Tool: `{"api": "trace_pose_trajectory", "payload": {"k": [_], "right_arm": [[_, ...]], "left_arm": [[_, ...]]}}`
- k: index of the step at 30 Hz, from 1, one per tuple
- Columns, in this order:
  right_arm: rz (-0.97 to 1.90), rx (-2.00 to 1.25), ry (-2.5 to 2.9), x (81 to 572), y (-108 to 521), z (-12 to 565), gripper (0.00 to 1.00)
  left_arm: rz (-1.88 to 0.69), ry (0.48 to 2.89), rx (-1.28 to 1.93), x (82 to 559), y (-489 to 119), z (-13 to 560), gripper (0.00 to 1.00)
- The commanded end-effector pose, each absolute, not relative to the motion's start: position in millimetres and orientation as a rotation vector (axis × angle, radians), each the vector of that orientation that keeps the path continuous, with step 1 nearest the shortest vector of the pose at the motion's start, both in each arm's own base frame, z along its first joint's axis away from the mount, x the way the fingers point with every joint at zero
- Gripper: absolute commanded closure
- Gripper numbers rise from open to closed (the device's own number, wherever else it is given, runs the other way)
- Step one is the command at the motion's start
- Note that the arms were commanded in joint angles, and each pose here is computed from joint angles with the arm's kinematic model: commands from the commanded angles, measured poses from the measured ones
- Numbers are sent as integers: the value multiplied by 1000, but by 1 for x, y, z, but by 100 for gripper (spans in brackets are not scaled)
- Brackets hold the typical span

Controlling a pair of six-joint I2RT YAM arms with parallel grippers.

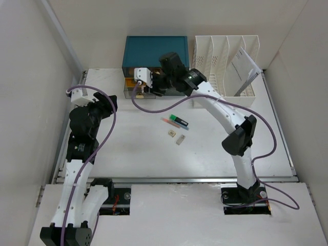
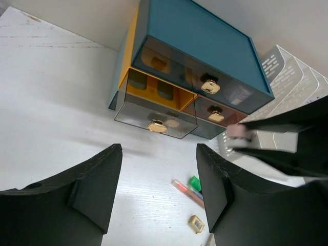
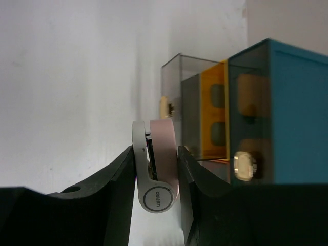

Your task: Organize the desk

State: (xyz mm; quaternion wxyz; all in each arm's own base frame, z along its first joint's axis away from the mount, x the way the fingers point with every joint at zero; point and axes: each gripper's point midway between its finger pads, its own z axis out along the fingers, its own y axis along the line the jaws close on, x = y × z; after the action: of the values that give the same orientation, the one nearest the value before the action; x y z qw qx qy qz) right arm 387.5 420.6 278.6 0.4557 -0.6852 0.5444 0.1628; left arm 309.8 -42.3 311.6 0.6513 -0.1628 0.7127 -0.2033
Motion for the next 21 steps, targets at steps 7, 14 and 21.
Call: {"api": "trace_pose_trajectory", "payload": {"k": [7,14,21], "right_arm": [[242,-1479,1343,447,438,294,80],[152,-1315,1357,483,451,290,80],[110,-1256,1328,493,456,298,79]], "left_arm": [[-470,1565,-337,306,-43,324,43],[-470,1565,-337,306,-43,324,43],[-468,1575,-339,308,-43,322,43]]}}
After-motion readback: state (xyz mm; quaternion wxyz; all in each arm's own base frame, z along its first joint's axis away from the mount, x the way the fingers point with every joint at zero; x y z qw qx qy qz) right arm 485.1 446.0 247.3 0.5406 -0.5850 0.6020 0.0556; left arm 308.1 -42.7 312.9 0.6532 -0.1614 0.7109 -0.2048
